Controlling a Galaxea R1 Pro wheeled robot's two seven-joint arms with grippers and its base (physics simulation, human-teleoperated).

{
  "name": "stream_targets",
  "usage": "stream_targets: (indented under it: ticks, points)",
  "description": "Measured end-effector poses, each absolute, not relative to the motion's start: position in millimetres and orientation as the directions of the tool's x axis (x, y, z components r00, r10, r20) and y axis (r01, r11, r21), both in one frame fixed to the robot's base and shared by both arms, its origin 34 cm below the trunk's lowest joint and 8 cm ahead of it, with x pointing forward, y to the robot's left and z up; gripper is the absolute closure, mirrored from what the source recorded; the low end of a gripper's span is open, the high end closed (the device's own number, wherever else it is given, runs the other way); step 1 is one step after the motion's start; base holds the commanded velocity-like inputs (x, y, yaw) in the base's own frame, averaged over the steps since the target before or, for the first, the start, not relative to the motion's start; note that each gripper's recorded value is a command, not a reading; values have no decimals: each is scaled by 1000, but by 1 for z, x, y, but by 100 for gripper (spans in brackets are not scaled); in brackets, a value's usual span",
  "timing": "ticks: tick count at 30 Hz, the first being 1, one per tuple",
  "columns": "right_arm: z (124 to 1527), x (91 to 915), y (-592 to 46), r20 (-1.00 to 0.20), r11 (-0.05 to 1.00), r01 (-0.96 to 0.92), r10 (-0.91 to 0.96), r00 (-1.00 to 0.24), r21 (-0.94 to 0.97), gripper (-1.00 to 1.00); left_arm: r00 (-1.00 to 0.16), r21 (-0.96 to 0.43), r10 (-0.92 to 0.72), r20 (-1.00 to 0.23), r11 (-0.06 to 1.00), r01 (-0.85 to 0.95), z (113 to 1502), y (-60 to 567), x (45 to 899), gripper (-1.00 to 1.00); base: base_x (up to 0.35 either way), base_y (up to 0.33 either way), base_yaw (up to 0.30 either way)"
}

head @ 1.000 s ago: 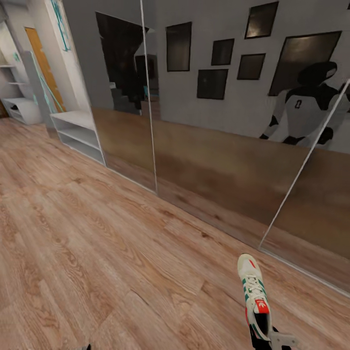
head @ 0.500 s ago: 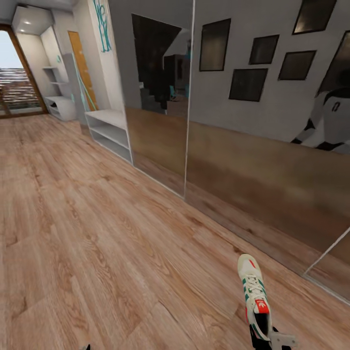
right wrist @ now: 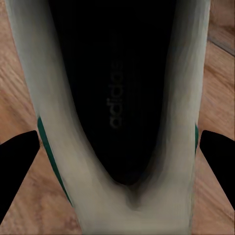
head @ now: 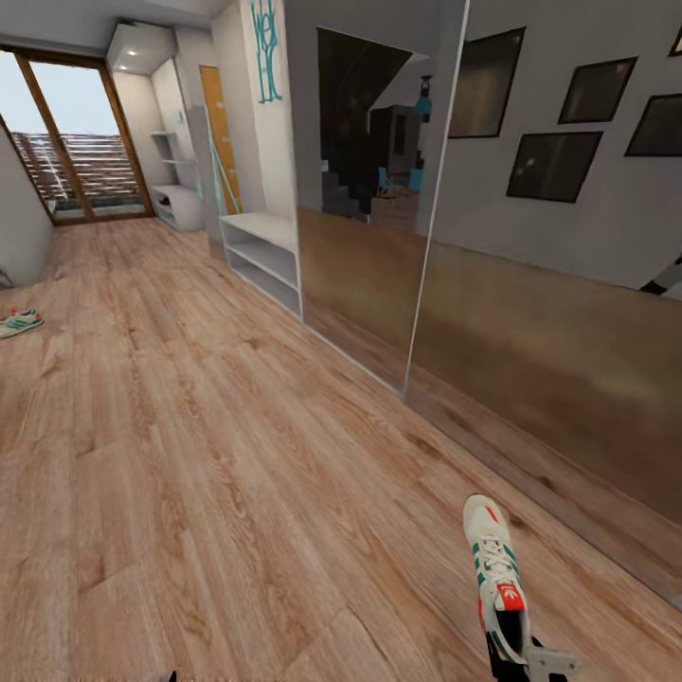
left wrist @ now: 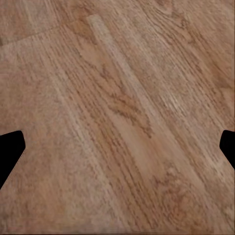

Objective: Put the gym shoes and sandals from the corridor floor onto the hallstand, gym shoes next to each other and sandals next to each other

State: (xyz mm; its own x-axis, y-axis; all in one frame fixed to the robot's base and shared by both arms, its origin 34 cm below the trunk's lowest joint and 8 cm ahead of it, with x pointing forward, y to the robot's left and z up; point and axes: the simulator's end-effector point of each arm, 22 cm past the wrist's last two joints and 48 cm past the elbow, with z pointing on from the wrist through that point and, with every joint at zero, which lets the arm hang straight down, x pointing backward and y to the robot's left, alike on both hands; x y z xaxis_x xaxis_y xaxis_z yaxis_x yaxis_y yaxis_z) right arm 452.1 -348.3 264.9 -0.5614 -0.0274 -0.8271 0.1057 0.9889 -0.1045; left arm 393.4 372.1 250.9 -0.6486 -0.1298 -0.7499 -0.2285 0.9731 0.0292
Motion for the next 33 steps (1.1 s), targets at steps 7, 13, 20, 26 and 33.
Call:
stream_targets:
  ticks: [7,13,20,26,33]
  points:
    - [265,452,-348,-827,989,106,-28,-561,-104,100,-648,29,-130,-750,973,-228,251,372,393,-100,182,1,279]
    - [265,452,-348,-827,989,105,-27,-561,-104,100,-648,29,-131,-750,973,-230,251,372,393,-100,314,0,279]
    - [265,452,-348,-827,989,105,-27,-561,-104,100,-647,30,-132,-751,972,-232,251,373,393,-100,334,48,279]
    - [265,452,-348,-827,989,105,-27,-561,-104,100,-647,30,-132,-751,972,-232,251,373,393,-100,336,95,279]
    - [265,452,-348,-827,989,106,-27,-561,-104,100,-647,30,-131,-751,972,-232,251,373,393,-100,336,44,279]
